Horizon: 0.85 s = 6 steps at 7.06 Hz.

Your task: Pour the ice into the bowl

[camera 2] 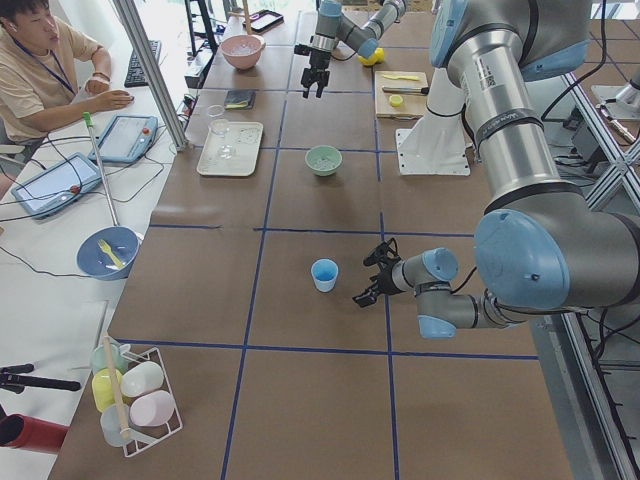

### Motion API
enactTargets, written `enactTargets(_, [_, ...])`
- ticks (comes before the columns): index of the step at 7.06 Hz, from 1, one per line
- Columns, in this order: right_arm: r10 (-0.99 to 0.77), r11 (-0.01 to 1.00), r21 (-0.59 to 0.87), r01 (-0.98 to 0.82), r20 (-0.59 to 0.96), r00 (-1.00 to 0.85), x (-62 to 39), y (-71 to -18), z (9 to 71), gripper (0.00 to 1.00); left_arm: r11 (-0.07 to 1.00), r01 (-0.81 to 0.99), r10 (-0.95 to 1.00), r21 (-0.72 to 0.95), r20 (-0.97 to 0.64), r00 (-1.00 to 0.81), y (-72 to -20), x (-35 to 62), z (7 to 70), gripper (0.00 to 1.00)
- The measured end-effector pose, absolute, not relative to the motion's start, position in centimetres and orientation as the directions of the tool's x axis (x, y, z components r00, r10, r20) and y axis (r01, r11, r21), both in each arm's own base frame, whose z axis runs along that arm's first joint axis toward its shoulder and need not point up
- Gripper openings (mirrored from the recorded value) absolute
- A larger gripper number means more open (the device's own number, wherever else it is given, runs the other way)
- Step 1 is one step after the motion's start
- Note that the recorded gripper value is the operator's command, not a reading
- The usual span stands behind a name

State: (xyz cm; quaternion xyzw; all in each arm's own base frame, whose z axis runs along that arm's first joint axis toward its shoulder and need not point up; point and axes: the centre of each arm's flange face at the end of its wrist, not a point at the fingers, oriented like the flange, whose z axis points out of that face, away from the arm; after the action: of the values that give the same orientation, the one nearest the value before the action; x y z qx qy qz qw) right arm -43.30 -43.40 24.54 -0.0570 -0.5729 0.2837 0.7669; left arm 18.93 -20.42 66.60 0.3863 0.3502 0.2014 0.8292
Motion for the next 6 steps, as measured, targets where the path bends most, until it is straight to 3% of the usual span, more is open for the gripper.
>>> enactTargets(4, [0.499,0.835,-0.413,-0.364,0.847,0.183,-43.3,-43.3,24.5,1.00,0.568,-0.254,0.694,0.783,-0.290,0.659,-22.3,13.6,70.1,1.00])
enactTargets(6, [0.501,0.833,-0.413,-0.368,0.845,0.187,-43.2,-43.2,24.9,1.00,0.531,-0.293,0.670,0.796,-0.182,0.720,-28.0,10.7,70.4,1.00])
